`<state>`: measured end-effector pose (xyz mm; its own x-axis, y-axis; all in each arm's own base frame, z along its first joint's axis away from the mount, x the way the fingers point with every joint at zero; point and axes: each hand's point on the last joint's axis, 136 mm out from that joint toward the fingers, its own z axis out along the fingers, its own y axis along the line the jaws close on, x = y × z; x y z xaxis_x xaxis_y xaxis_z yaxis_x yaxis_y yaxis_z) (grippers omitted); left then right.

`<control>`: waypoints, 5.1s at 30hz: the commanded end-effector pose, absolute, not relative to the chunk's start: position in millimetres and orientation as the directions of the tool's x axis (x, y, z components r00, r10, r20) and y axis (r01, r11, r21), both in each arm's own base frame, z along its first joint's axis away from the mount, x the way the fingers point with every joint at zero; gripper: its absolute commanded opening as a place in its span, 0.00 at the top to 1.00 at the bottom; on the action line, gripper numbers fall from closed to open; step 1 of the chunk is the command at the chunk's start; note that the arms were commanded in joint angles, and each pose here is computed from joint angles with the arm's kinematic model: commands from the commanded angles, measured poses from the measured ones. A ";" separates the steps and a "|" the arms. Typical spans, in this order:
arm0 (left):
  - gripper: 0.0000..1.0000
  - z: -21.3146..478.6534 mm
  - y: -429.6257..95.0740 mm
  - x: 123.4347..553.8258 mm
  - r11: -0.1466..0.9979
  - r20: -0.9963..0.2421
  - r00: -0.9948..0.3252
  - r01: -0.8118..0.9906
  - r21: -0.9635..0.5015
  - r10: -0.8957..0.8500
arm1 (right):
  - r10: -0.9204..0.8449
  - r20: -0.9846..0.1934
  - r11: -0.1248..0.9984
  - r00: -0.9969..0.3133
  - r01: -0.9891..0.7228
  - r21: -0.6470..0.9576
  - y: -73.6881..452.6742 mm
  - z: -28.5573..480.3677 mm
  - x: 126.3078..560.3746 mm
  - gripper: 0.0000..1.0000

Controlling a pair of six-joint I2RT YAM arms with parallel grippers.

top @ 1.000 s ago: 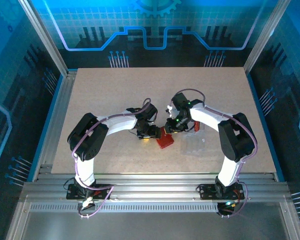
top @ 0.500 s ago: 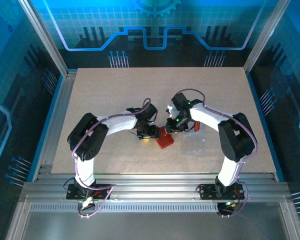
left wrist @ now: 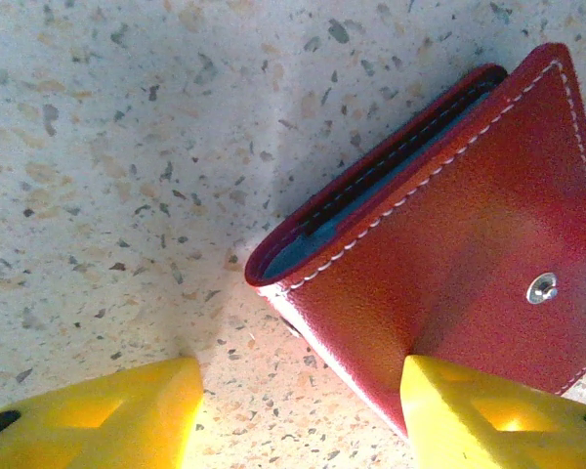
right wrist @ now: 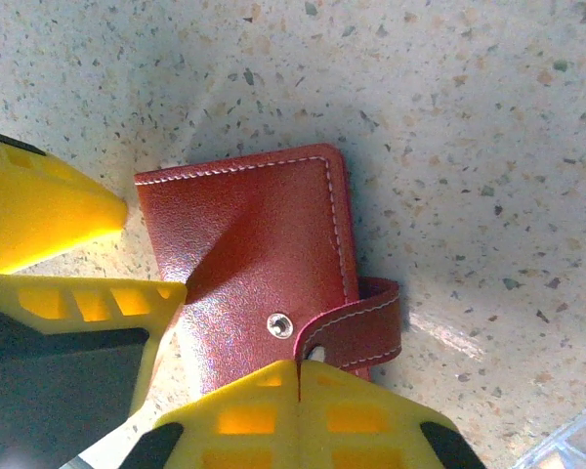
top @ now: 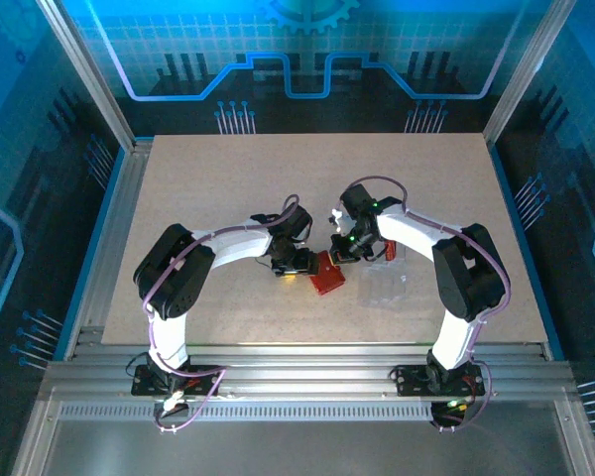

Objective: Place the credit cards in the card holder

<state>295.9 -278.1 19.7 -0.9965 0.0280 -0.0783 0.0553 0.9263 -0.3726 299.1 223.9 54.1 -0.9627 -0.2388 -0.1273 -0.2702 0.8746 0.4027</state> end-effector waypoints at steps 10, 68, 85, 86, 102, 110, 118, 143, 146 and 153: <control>0.42 -11.8 -278.3 282.0 0.928 -0.007 -0.999 0.038 -0.370 0.039 | -0.298 -0.107 0.849 -0.949 -0.314 0.426 241.4 53.4 293.8 1.00; 0.42 -12.2 -279.5 281.8 0.924 -0.009 -0.999 0.035 -0.381 0.034 | -0.330 0.021 0.886 -0.944 -0.303 0.352 238.6 10.3 267.4 1.00; 0.24 71.7 -246.9 321.0 0.887 -0.189 -0.979 0.021 -0.462 -0.076 | -0.280 -0.281 0.836 -0.918 -0.377 0.398 271.9 95.3 316.7 0.56; 0.12 84.3 -236.8 326.1 0.887 -0.223 -0.970 0.015 -0.462 -0.100 | -0.270 -0.321 0.831 -0.908 -0.388 0.398 275.9 108.4 325.2 0.54; 0.01 190.1 -36.0 346.4 0.917 -0.774 -0.518 -0.345 -0.201 -0.365 | -0.057 -0.818 0.978 -0.572 0.133 -0.161 75.9 260.8 360.4 0.00; 0.01 186.7 -4.9 352.8 0.923 -0.928 -0.307 -0.376 -0.086 -0.211 | 0.092 -0.910 0.959 -0.405 0.282 -0.028 -19.7 206.1 342.6 0.00; 0.01 155.6 11.5 375.5 0.897 -0.936 -0.353 -0.412 0.159 0.003 | -0.009 -0.958 0.976 -0.286 0.206 -0.071 -16.5 162.1 347.4 0.00; 0.01 104.7 13.2 387.3 0.982 -0.975 -0.217 -0.187 -0.011 -0.053 | -0.040 -0.945 0.997 -0.324 0.050 -0.059 5.0 100.7 387.4 0.00; 0.01 103.9 13.9 386.5 0.982 -0.969 -0.235 -0.188 -0.025 -0.069 | -0.045 -0.941 0.998 -0.334 0.030 -0.059 8.2 99.0 388.0 0.00; 0.01 99.8 12.8 392.7 0.983 -0.959 -0.277 -0.185 -0.013 -0.065 | -0.074 -0.927 0.997 -0.368 -0.007 -0.077 16.0 96.1 394.3 0.00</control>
